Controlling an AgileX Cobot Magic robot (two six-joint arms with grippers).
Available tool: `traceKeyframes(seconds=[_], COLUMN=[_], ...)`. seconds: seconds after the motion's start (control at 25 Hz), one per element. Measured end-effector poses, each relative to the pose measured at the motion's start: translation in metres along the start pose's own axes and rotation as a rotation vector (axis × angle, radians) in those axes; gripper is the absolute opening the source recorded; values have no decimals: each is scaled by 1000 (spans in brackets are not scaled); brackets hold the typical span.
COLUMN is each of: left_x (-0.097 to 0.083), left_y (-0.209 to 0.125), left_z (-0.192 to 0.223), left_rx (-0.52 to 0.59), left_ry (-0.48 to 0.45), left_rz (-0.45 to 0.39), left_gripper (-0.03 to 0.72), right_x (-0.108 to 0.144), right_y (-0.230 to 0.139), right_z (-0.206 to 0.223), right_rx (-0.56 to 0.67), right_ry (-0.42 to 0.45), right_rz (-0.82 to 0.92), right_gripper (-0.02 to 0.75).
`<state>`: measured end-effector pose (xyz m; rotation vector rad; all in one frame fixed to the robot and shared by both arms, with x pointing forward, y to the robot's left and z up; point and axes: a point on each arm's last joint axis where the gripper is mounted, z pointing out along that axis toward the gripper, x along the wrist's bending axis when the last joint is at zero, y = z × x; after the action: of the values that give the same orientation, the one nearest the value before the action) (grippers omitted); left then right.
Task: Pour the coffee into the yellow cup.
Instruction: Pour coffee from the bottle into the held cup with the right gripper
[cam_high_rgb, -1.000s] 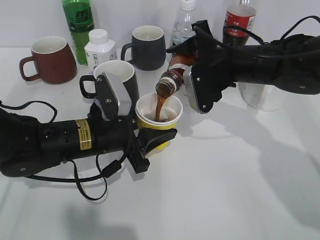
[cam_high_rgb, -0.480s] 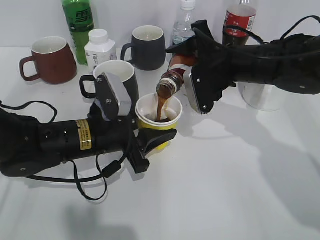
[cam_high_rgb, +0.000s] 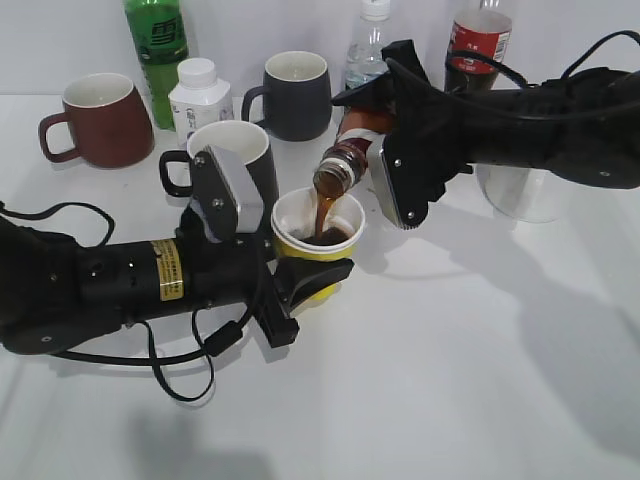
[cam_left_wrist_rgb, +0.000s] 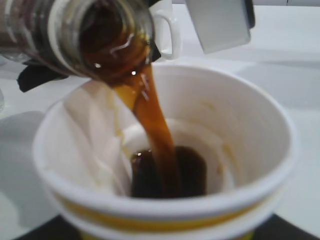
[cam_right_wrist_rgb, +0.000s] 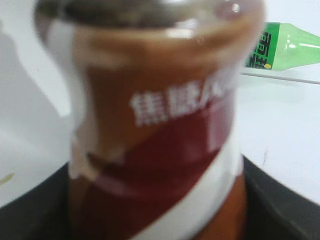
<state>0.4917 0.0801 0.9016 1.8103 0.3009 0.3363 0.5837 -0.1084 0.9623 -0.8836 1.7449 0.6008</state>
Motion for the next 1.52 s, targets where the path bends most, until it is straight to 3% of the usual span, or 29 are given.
traceKeyframes(seconds=[0.84, 1.24, 1.52], left_x=[0, 0, -3], left_y=[0, 1, 9], left_z=[0, -1, -16], left_rx=[5, -16, -69], left_ry=[0, 3, 66], left_rz=[0, -6, -57], left_gripper=[339, 338, 338], right_x=[-1, -1, -1], right_y=[-1, -2, 0], right_z=[0, 0, 0], right_rx=[11, 17, 1], right_ry=[-8, -15, -6], right_rz=[-15, 219, 536], right_gripper=[501, 501, 501])
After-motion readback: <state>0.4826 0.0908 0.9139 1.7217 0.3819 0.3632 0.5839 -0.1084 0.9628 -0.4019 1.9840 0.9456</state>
